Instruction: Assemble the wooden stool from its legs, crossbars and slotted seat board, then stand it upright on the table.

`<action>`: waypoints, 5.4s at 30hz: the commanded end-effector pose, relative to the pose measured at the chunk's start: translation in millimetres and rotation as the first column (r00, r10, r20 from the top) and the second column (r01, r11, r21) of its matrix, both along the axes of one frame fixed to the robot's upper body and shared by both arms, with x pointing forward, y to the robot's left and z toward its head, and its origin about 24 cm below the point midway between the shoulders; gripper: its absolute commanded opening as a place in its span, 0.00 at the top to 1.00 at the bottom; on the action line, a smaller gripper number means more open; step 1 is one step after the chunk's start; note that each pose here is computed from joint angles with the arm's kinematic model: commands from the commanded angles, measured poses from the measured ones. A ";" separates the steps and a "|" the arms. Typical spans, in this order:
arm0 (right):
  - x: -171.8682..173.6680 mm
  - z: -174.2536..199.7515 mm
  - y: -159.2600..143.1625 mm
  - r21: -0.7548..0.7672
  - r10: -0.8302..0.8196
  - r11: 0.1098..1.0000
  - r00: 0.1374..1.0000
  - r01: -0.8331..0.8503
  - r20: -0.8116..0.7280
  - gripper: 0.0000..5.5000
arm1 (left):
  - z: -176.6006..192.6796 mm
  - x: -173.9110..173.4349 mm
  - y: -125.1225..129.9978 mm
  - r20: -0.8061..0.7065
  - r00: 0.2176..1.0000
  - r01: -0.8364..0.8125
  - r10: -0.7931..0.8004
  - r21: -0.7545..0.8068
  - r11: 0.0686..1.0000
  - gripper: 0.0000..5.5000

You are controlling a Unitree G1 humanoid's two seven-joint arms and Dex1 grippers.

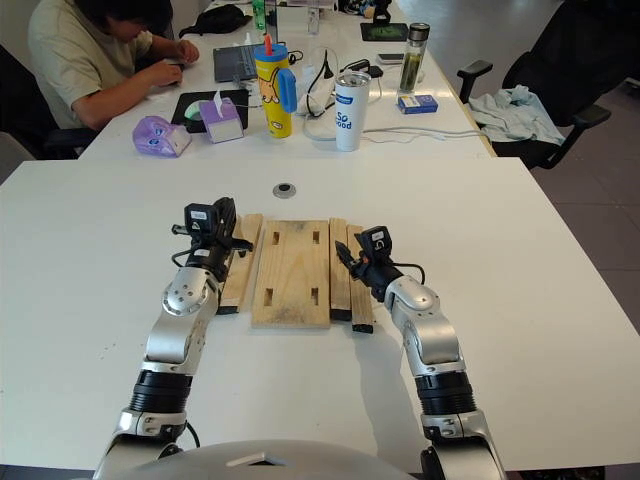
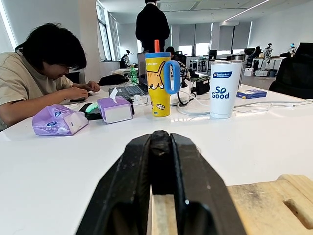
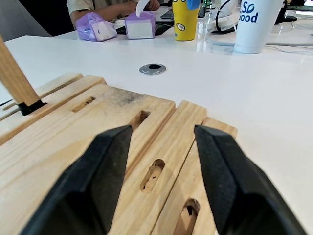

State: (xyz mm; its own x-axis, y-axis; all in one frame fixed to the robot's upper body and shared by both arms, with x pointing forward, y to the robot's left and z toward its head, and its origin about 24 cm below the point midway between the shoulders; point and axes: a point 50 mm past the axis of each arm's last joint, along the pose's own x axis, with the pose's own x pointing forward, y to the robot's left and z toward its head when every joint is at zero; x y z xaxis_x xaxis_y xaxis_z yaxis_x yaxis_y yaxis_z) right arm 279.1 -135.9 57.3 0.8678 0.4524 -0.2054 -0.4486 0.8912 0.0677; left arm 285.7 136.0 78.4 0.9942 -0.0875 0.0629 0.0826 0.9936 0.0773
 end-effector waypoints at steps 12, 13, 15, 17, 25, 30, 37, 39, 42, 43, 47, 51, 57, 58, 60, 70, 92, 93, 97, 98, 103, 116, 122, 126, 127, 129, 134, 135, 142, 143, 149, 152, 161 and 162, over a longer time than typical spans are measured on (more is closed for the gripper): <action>-0.9 -1.9 4.4 0.025 0.023 0.999 1.000 -0.023 -0.012 0.57 | 33.6 -3.4 14.7 0.081 0.994 -0.065 0.068 -0.039 0.997 0.71; -0.6 -1.8 4.9 0.025 0.022 0.999 1.000 -0.022 -0.010 0.57 | 39.1 -2.6 15.7 0.097 0.992 -0.070 0.074 -0.044 0.997 0.71; -0.2 -1.7 5.8 0.027 0.022 0.999 1.000 -0.021 -0.008 0.57 | 54.5 -0.1 17.7 0.143 0.986 -0.080 0.088 -0.058 0.995 0.71; -0.1 -2.3 6.1 0.027 0.021 0.999 1.000 -0.021 -0.009 0.57 | 69.5 3.7 17.3 0.181 0.980 -0.074 0.084 -0.059 0.995 0.71; 4.1 -2.1 7.9 0.024 0.007 1.000 1.000 -0.007 0.004 0.57 | 100.4 41.3 14.1 0.165 0.986 0.023 -0.009 -0.084 0.996 0.90; 5.4 -2.5 10.2 0.028 0.006 1.000 1.000 -0.006 0.008 0.57 | 92.3 54.3 8.9 0.103 0.993 0.065 -0.056 -0.081 0.995 0.98; 7.5 -2.0 12.8 0.025 0.013 1.000 1.000 -0.013 0.017 0.57 | 117.0 60.5 4.2 0.193 0.978 0.106 -0.082 -0.120 0.987 0.98; 7.9 -2.1 13.3 0.023 0.015 1.000 1.000 -0.015 0.018 0.57 | 129.1 61.7 3.0 0.235 0.969 0.106 -0.079 -0.104 0.989 0.98; 7.9 -2.0 13.8 0.016 0.018 1.000 1.000 -0.019 0.023 0.57 | 125.2 64.8 -0.3 0.220 0.971 0.121 -0.095 -0.108 0.987 0.98; 7.7 -2.3 13.6 0.014 0.018 1.000 1.000 -0.018 0.024 0.57 | 113.3 67.3 -2.2 0.172 0.980 0.121 -0.101 -0.113 0.986 0.98; 7.7 -2.7 17.8 0.016 0.032 0.999 0.999 -0.032 0.024 0.57 | -6.8 57.1 4.5 -0.275 0.960 0.041 -0.057 -0.065 0.997 0.98; 8.0 -2.9 15.6 0.017 0.026 1.000 0.999 -0.026 0.023 0.57 | -27.3 49.8 -4.2 -0.319 0.944 0.072 -0.078 -0.031 0.997 0.98; 12.5 -0.8 14.5 0.013 0.025 1.000 0.999 -0.025 0.033 0.57 | 6.9 65.2 -1.3 -0.195 0.980 0.034 -0.038 -0.026 0.999 0.98; 12.6 -0.9 14.3 0.014 0.024 1.000 0.999 -0.024 0.033 0.57 | 12.4 65.8 0.1 -0.168 0.985 0.027 -0.033 -0.038 0.999 0.98; 12.0 -1.7 13.5 0.015 0.017 1.000 0.999 -0.018 0.034 0.57 | 30.9 68.5 2.0 -0.076 0.997 0.022 -0.028 -0.080 0.997 0.98; 8.6 -4.3 13.7 0.024 0.003 1.000 1.000 -0.004 0.029 0.57 | 141.7 67.1 0.2 0.316 0.947 0.097 -0.056 -0.114 0.989 0.98; 8.7 -2.4 13.5 0.028 -0.005 1.000 0.999 0.004 0.037 0.57 | 97.8 55.3 9.8 0.195 0.980 -0.043 0.043 -0.004 0.999 0.98; 8.4 -2.4 12.9 0.028 -0.007 1.000 0.999 0.006 0.038 0.57 | 103.8 51.1 12.8 0.218 0.974 -0.060 0.058 0.002 0.998 0.98; 6.8 -0.1 9.2 0.026 -0.014 1.000 0.999 0.013 0.044 0.57 | 99.4 13.7 22.5 0.246 0.967 -0.068 0.065 0.005 0.998 0.90; 6.2 0.3 8.0 0.025 -0.016 1.000 0.999 0.015 0.044 0.57 | 88.0 3.2 20.9 0.208 0.977 -0.057 0.053 0.009 0.998 0.87; 5.8 1.2 6.2 0.018 -0.012 1.000 0.999 0.012 0.041 0.57 | 42.5 -30.6 8.3 0.046 0.999 0.010 -0.011 0.034 0.999 0.73; 11.5 4.0 8.5 0.007 0.045 0.999 0.998 -0.046 0.033 0.57 | 7.9 -16.9 5.0 -0.081 0.994 -0.066 0.067 0.014 0.998 0.39; 12.9 4.9 10.4 0.007 0.053 0.999 0.998 -0.053 0.036 0.57 | -0.1 -7.5 1.7 -0.119 0.992 -0.045 0.045 -0.003 0.999 0.39; 13.6 4.8 10.3 0.007 0.051 0.999 0.998 -0.051 0.037 0.57 | -1.2 -0.4 5.4 -0.139 0.989 -0.048 0.047 -0.004 0.999 0.50; 13.6 4.7 10.2 0.006 0.050 0.999 0.998 -0.050 0.036 0.57 | -1.4 0.5 5.9 -0.146 0.988 -0.047 0.045 -0.006 0.999 0.54; 13.4 4.2 9.8 0.005 0.047 0.999 0.998 -0.047 0.035 0.57 | -1.1 1.5 6.5 -0.155 0.987 -0.046 0.044 -0.011 0.999 0.59; 13.4 3.7 9.1 0.005 0.032 0.999 0.999 -0.033 0.034 0.57 | 3.9 4.2 5.6 -0.167 0.985 -0.041 0.036 -0.023 0.999 0.72; 13.6 3.8 9.4 0.004 0.030 1.000 0.999 -0.030 0.034 0.57 | 4.9 4.7 5.4 -0.170 0.985 -0.040 0.035 -0.026 0.999 0.76; 21.9 8.7 4.3 -0.038 -0.073 0.996 0.993 0.077 0.093 0.57 | 17.5 12.2 8.9 -0.167 0.986 -0.033 0.027 -0.032 0.999 0.92; 23.5 9.3 2.9 -0.041 -0.080 0.996 0.992 0.084 0.096 0.54 | 22.3 13.4 9.5 -0.155 0.988 -0.029 0.022 -0.040 0.999 0.92; 27.6 33.3 -20.9 0.304 0.054 0.949 0.994 -0.080 0.093 0.37 | 85.1 24.6 4.9 0.025 0.988 0.156 -0.154 -0.162 0.974 0.92; 31.9 47.6 -39.5 0.490 0.131 0.859 0.989 -0.147 0.068 0.28 | 111.5 25.1 5.5 0.092 0.937 0.350 -0.338 -0.265 0.898 0.92; 24.0 74.5 -54.6 0.788 0.437 0.523 0.896 -0.324 0.079 0.07 | 141.2 24.4 31.1 0.189 0.696 0.669 -0.692 -0.521 0.531 0.92; 22.4 79.9 -53.5 0.806 0.463 0.479 0.880 -0.347 0.104 0.07 | 141.6 23.9 30.5 0.191 0.674 0.681 -0.713 -0.534 0.500 0.92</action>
State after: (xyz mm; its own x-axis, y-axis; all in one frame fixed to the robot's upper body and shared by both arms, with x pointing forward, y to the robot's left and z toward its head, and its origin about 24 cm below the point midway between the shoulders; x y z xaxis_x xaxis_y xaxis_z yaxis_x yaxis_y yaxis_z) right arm 301.2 -189.0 122.8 0.5878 0.7634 0.2678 -0.6528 0.2521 0.7143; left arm 310.0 168.1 211.7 0.6850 -0.6771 0.2690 0.7127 0.5461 -0.4402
